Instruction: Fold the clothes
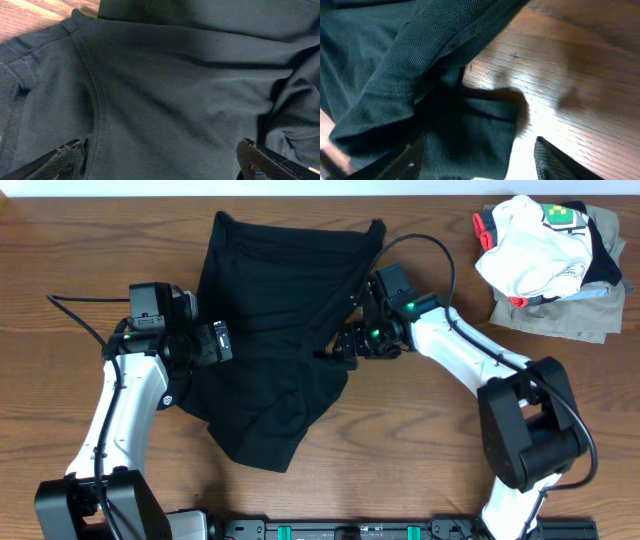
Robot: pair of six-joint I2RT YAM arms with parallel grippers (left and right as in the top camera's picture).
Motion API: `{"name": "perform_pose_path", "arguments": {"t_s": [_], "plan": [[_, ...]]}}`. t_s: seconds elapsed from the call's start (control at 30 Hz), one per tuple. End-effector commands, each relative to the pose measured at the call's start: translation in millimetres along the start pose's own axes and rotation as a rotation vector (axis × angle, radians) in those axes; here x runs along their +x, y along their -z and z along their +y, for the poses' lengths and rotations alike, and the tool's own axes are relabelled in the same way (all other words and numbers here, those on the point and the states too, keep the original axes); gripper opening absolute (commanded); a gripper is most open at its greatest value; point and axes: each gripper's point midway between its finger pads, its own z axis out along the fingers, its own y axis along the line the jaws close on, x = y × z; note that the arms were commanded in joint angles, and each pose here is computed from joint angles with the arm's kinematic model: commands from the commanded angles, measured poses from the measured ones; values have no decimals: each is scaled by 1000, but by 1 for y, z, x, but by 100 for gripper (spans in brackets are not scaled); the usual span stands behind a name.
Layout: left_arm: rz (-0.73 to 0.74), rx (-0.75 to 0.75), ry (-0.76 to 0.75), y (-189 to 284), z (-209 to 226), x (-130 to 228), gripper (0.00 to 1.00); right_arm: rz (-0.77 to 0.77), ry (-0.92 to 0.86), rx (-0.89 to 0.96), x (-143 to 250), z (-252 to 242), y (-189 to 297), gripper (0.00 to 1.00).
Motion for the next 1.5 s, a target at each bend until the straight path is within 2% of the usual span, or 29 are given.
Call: {"name": "perform_pose_path", "arguments": {"t_s": [0.0, 0.23, 0.33, 0.4, 0.5, 0.67, 1.0, 1.23, 1.47], "plan": [[8, -15, -11, -2, 3, 1, 98, 73, -51, -63, 14, 5, -17, 63], [8, -15, -11, -2, 3, 1, 98, 84, -56, -79, 15, 7, -18, 56], [8, -15, -11, -2, 3, 1, 98, 91, -53, -90, 17, 10, -18, 46], [8, -15, -11, -2, 3, 1, 98, 92, -50, -90, 18, 11, -19, 36], [8, -15, -11, -2, 3, 1, 98, 91, -51, -90, 17, 10, -18, 1], [8, -15, -11, -2, 3, 1, 98, 60, -48, -86, 7, 0, -7, 1], [7, -15, -11, -2, 3, 1, 98, 6, -88, 103, 9, -40, 53, 1], [0, -14, -12, -2, 3, -1, 98, 47, -152, 187, 32, -56, 87, 1], [0, -14, -12, -2, 3, -1, 98, 175, -208, 345, 73, -79, 106, 1]]}}
